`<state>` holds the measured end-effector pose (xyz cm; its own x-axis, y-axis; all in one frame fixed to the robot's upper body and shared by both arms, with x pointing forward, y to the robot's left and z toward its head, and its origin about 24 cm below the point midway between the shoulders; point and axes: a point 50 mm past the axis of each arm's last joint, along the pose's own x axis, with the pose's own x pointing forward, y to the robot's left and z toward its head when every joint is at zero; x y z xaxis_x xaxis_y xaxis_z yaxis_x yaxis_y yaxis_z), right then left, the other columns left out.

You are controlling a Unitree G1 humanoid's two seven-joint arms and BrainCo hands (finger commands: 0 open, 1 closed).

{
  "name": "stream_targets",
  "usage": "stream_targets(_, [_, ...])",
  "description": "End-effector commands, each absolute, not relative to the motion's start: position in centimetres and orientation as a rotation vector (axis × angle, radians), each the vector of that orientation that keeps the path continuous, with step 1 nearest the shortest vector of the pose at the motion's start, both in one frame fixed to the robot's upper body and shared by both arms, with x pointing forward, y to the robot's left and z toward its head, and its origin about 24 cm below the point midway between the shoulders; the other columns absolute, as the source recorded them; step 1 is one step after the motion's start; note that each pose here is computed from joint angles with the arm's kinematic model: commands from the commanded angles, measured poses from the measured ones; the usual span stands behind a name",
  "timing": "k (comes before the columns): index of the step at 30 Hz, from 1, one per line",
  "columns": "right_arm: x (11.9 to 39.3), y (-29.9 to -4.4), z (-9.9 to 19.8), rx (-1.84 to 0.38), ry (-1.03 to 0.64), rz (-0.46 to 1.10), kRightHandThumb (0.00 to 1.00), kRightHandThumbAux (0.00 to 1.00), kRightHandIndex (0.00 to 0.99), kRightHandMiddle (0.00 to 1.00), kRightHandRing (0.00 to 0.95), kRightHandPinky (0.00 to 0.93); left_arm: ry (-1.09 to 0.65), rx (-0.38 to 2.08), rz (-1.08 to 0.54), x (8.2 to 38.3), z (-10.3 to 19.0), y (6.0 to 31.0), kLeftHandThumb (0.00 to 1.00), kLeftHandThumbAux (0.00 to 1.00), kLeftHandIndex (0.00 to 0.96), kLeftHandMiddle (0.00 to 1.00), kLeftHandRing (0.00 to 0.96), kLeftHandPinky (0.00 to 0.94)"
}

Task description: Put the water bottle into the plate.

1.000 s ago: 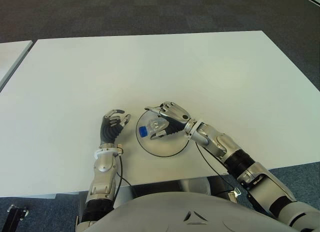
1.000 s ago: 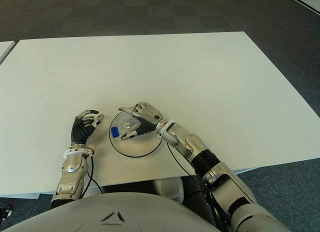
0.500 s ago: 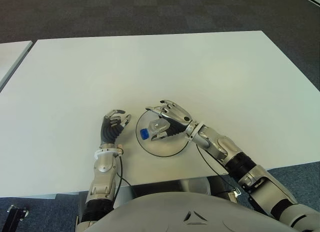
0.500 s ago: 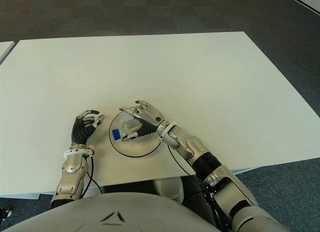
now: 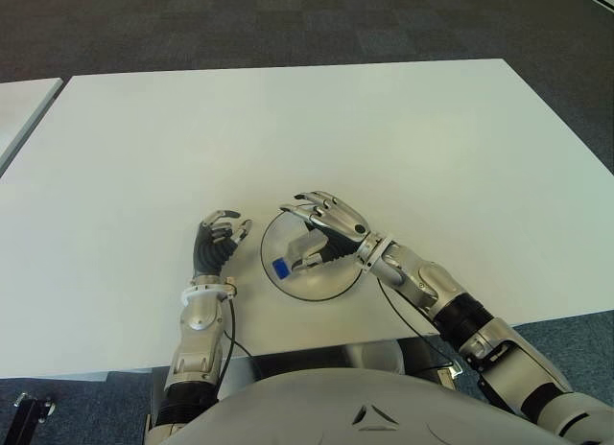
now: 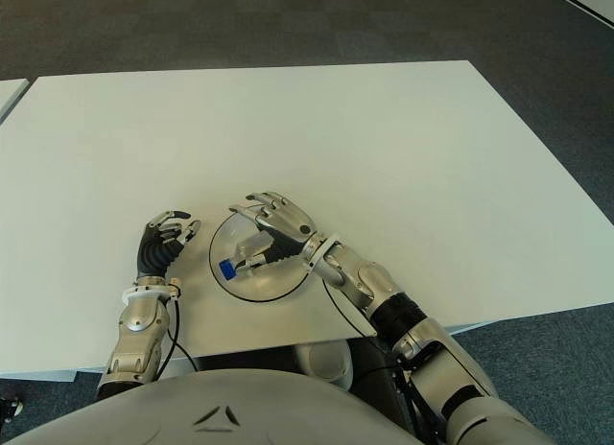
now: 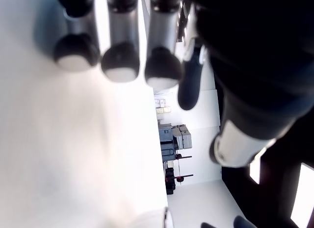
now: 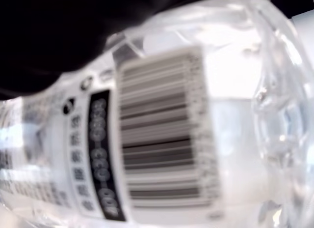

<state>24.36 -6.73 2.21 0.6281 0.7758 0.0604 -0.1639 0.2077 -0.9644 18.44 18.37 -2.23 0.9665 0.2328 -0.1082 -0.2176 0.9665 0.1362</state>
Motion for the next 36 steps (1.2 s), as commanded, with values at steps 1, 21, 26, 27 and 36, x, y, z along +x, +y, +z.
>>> stream_targets(1, [23.97, -7.11, 1.57, -1.203, -0.616, 0.729, 0.316, 0.15, 0.0, 0.0, 0.0, 0.0, 0.173, 0.13, 0.227, 18.06, -3.0, 18.29, 0.702, 0.723, 0.437, 0.88, 0.891, 0.884])
stream_targets(21, [23.97, -7.22, 2.27, -1.209, -0.701, 0.667, 0.251, 0.207, 0.0, 0.0, 0.0, 0.0, 0.16, 0.126, 0.209, 18.03, -2.94, 18.35, 0.701, 0.723, 0.437, 0.88, 0.885, 0.873])
stream_targets(26, [23.89, -7.26, 2.41, -1.214, -0.717, 0.652, 0.239, 0.212, 0.0, 0.0, 0.0, 0.0, 0.161, 0.128, 0.21, 18.01, -2.99, 18.4, 0.702, 0.723, 0.437, 0.881, 0.889, 0.882])
stream_targets(27, [23.88, -7.25, 2.41, -1.212, -0.72, 0.649, 0.237, 0.212, 0.0, 0.0, 0.0, 0.0, 0.167, 0.125, 0.212, 18.0, -3.01, 18.42, 0.702, 0.723, 0.437, 0.881, 0.89, 0.883])
stream_targets(36, [23.84, -7.33, 2.57, -1.186, -0.758, 0.601, 0.215, 0.221, 0.0, 0.0, 0.0, 0.0, 0.19, 0.12, 0.223, 17.96, -3.06, 18.47, 0.701, 0.724, 0.437, 0.878, 0.883, 0.873])
